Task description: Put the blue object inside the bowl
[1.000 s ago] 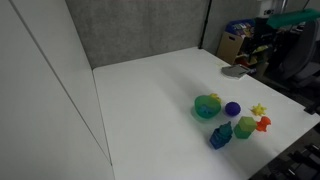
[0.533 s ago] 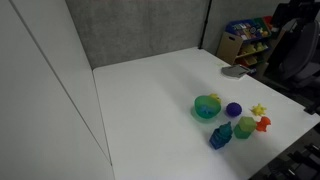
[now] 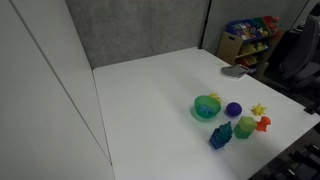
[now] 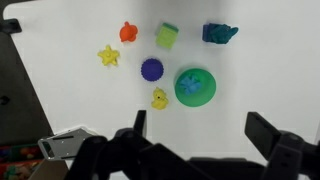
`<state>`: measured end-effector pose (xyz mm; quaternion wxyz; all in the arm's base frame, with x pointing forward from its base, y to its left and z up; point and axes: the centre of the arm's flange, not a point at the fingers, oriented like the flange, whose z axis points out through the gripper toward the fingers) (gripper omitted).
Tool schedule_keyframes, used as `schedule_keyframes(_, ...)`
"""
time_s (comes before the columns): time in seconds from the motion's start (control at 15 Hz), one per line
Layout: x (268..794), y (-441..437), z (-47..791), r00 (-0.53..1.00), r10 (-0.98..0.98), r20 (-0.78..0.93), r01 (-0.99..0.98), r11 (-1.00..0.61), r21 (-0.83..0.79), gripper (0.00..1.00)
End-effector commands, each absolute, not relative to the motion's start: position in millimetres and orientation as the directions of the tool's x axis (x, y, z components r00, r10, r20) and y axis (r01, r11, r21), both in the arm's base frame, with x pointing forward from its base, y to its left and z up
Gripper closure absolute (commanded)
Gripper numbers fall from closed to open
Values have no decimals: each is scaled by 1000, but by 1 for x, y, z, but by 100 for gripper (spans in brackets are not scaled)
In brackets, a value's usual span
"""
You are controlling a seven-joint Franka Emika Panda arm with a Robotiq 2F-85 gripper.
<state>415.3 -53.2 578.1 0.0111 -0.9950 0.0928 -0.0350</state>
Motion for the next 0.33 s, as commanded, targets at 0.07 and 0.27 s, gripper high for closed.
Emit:
schedule_keyframes(0.07,401,-52,588,980,-175,94,-173,-984,-35,0)
schedule_keyframes(0.27,392,-52,588,981,-168,99,-165,-986,-37,0)
